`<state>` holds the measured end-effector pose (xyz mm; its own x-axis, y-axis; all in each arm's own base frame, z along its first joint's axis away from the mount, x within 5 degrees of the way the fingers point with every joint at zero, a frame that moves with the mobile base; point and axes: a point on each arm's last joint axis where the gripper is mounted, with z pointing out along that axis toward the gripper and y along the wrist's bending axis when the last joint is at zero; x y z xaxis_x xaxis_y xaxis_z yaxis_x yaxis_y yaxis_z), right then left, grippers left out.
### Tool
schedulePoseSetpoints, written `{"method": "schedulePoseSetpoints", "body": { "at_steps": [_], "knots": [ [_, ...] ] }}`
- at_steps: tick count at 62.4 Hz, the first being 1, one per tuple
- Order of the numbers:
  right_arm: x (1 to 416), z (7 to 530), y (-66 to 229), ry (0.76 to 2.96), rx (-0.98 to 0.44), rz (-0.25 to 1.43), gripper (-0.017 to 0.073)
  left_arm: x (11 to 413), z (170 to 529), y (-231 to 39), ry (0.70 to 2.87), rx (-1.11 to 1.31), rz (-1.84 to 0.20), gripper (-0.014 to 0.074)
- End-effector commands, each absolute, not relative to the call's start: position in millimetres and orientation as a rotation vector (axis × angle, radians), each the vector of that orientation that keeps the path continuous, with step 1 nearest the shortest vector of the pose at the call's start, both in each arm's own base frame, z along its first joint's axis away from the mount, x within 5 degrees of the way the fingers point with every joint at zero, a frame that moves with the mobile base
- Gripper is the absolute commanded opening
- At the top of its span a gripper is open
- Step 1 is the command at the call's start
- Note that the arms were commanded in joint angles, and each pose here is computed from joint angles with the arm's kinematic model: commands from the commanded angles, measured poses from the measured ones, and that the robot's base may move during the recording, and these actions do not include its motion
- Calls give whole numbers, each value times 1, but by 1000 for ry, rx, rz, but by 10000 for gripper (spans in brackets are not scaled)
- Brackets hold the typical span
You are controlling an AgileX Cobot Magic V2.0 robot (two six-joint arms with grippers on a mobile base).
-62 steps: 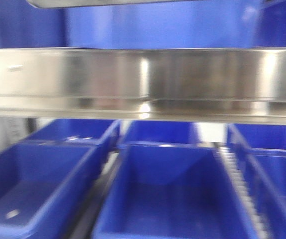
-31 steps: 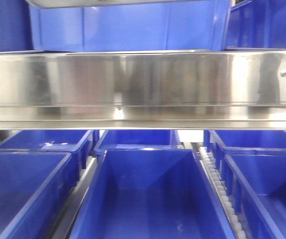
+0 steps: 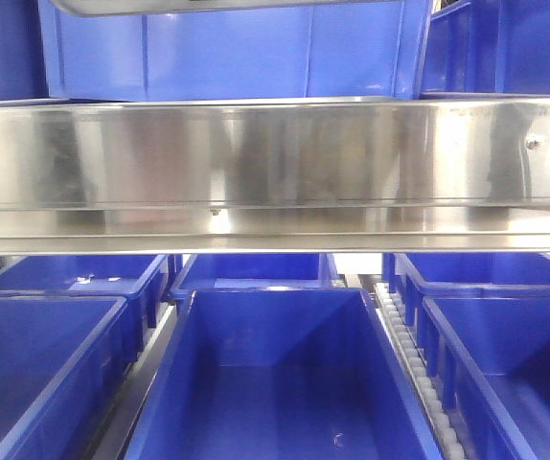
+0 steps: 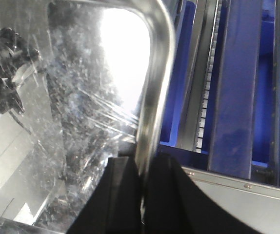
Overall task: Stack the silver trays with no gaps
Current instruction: 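Align the base at the rack and raise the tray above the upper shelf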
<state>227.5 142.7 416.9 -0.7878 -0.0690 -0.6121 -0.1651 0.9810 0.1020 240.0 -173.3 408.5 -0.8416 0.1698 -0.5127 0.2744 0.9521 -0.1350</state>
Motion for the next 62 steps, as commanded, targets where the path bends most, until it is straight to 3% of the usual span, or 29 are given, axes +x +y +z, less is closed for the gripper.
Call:
{"method": "schedulePoseSetpoints", "body": {
  "at_steps": [1, 46, 62],
  "knots": [
    [224, 443, 135, 2331, -169, 226, 55, 233, 428, -168, 2503, 329, -303, -48],
    [224, 444, 138, 2314, -171, 266, 55, 236, 434, -172, 2429, 368, -346, -48],
    [239, 464, 144, 2230, -145, 314, 55, 260, 452, -156, 2354, 279, -325, -48]
  ]
}}
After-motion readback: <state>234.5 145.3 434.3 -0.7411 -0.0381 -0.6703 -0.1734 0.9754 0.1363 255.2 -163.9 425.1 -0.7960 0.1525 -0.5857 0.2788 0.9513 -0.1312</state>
